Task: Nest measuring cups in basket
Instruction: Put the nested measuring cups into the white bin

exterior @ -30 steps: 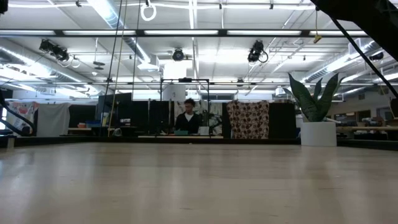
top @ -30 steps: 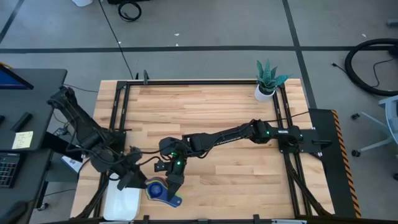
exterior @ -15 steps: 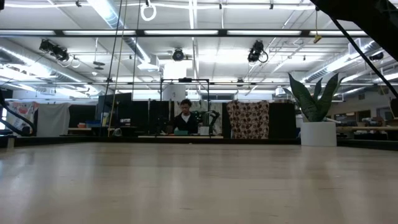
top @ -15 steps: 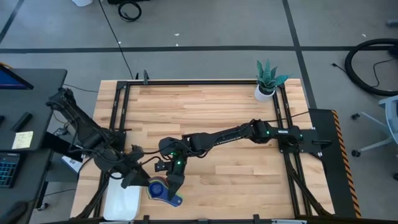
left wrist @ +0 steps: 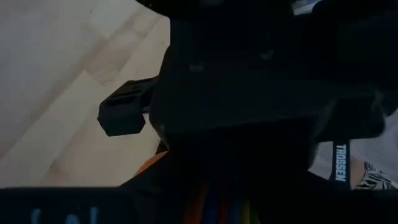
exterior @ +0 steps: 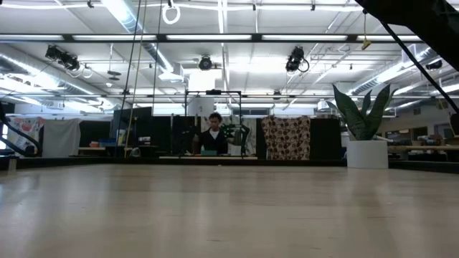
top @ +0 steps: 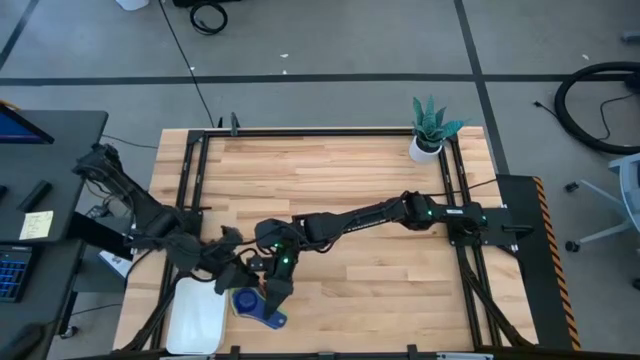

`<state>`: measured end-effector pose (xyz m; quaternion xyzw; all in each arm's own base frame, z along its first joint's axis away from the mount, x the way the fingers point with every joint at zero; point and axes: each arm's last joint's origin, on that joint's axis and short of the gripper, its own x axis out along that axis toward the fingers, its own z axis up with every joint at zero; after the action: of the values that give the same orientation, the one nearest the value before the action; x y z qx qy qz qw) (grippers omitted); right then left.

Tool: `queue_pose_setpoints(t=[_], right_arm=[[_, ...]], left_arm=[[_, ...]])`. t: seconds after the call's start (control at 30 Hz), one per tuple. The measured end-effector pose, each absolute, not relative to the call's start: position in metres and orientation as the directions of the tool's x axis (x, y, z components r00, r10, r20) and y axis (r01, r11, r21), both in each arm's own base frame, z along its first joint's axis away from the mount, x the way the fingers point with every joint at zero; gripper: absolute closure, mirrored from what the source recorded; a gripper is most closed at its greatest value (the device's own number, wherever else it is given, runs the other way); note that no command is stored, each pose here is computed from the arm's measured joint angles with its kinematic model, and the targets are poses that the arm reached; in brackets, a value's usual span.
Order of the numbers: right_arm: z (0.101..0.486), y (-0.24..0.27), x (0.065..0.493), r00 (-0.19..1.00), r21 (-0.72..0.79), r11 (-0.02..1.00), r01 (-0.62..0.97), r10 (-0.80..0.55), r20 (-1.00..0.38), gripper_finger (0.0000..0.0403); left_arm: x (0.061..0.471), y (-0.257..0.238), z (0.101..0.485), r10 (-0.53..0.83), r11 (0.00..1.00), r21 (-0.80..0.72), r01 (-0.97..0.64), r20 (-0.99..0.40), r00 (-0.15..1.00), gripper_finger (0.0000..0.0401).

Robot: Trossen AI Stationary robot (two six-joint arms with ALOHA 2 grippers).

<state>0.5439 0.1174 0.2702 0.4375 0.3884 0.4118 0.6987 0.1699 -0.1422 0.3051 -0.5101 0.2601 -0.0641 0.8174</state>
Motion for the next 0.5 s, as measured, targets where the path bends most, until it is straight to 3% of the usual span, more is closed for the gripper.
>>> queue_pose_setpoints(t=[0.5], right_arm=[[0.271,0.118,0.544,0.367,0.938,0.270,-0.215,0.913,-0.179,0.0326]], left_arm=[[0.154,-0.122,0.307,-0.375,0.608,-0.780,-0.149,-0.448,0.811,0.0260]])
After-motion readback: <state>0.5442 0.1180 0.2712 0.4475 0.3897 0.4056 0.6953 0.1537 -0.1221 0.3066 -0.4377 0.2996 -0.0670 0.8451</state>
